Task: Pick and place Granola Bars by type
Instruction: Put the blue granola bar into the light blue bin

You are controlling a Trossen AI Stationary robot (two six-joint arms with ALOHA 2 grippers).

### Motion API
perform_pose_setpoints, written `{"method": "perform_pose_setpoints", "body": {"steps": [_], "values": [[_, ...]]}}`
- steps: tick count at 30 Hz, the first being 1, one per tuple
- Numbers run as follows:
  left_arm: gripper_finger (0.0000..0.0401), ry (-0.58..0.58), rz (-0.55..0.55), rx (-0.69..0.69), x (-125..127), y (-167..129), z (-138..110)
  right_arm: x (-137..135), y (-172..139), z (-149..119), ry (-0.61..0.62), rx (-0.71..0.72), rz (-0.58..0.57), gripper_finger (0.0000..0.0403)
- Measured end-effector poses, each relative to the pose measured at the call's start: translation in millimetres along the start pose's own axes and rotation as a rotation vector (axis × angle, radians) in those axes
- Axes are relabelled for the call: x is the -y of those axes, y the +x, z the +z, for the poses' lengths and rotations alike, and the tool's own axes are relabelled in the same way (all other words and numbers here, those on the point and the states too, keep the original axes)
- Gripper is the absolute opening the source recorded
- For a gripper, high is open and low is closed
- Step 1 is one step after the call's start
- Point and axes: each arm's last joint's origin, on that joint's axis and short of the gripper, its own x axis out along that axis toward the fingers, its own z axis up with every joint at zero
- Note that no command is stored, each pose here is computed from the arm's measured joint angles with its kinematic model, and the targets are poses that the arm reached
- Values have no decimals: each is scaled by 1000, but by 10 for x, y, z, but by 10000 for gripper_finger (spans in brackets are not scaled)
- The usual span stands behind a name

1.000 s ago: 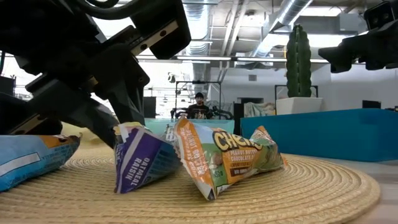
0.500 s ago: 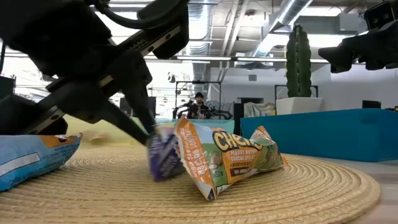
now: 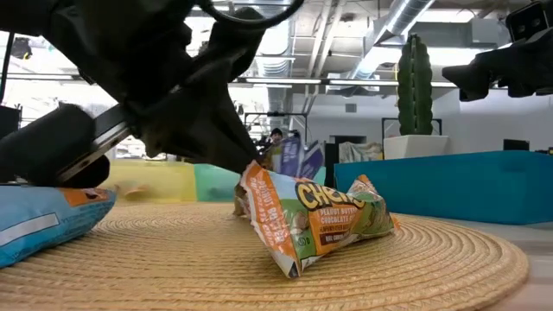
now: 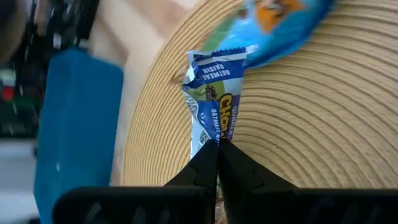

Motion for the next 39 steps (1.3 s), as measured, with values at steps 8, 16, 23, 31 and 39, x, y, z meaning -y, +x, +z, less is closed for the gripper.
{"method": "perform_pose_setpoints", "body": {"steps": [8,16,23,31,39], "values": [[0,-421,16,-63,-73,58,-115,0,0,0,0,0,0,244],[0,-619,16,-149,-144,122,-278,0,0,0,0,0,0,244],[0,-581,-52,-122,-140,130,-276,0,0,0,0,0,0,244],[54,-550,-65,-114,-138,130,-272,0,0,0,0,0,0,244],[107,-490,-73,-105,-113,112,-244,0,0,0,0,0,0,244]]}}
